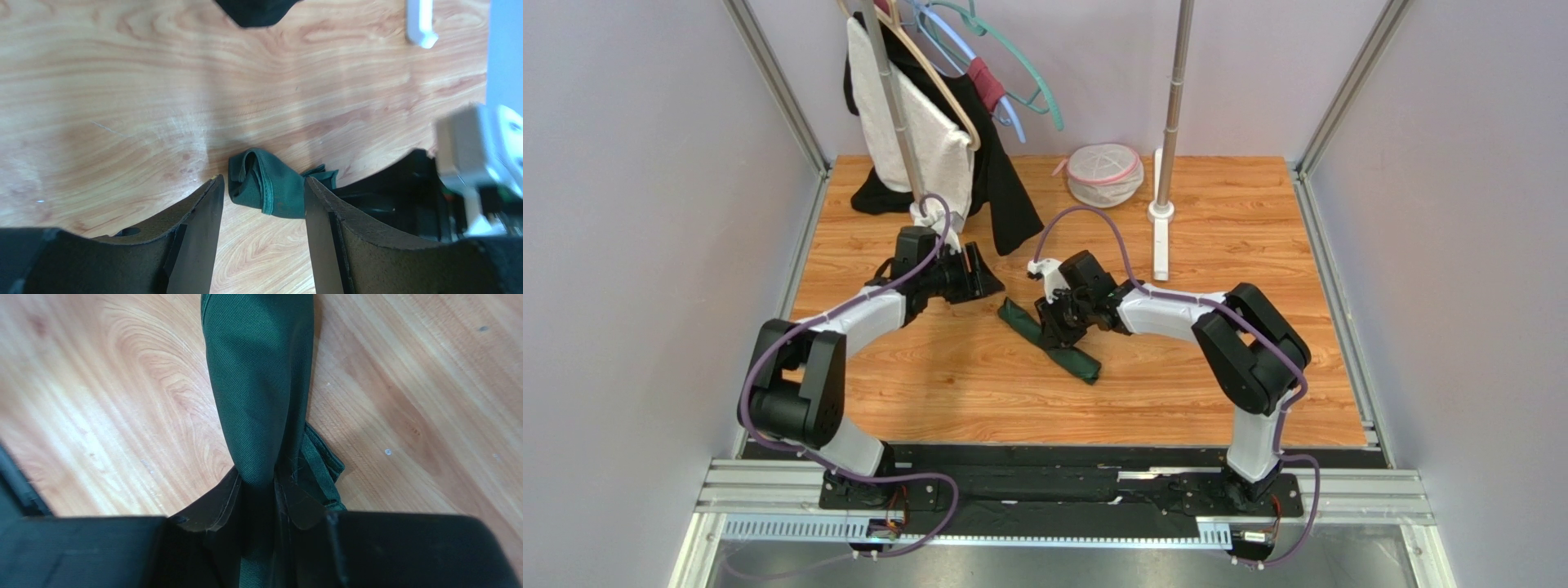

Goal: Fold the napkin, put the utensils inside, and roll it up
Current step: Roll the napkin with the utensil

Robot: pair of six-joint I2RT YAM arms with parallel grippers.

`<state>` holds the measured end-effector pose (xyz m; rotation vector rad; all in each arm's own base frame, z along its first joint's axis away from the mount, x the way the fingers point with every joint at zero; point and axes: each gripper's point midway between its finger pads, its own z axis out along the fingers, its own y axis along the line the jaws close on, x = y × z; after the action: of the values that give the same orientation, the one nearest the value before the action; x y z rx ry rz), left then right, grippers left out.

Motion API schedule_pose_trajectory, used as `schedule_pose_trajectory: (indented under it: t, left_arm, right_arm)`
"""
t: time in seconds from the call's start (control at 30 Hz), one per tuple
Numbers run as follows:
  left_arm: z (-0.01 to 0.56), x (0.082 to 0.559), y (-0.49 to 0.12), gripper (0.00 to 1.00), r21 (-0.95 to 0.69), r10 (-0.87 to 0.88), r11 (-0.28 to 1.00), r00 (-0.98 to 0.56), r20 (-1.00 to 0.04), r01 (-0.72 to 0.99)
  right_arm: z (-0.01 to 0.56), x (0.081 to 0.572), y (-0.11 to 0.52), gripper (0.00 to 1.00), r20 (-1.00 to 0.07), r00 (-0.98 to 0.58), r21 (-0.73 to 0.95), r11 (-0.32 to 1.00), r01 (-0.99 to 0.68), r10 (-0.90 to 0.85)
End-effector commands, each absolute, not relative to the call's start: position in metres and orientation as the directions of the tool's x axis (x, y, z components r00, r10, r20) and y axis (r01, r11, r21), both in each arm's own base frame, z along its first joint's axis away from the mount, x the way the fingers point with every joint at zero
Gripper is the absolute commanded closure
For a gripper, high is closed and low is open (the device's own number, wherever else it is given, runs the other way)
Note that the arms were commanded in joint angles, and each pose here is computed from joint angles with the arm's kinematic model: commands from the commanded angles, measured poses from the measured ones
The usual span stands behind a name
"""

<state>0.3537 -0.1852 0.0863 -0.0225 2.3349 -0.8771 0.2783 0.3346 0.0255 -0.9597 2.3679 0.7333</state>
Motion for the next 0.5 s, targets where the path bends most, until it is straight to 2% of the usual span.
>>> schedule_pose_trajectory:
  t: [0.0,0.27,0.47]
  left_arm:
    - [0.096,0.356,-0.183,0.41,-0.577,-0.214,0.774,-0.748,-0.628,0.263]
    - [0.077,0.347,-0.192,0.41,-0.628,-0.225,0.728,-0.769,-0.598,0.275]
    - [0.07,0.348,-0.198,0.44,-0.651,-0.224,0.704,-0.781,-0.582,0.283]
  right_arm:
    - [-0.007,0.232,0.325,0.78,-0.398,-0.781,0.544,0.561,-0.623,-0.481]
    - [-0.011,0.236,0.327,0.78,-0.339,-0.828,0.657,0.517,-0.549,-0.447]
    - [-0.016,0.239,0.327,0.78,-0.322,-0.839,0.672,0.519,-0.529,-0.438]
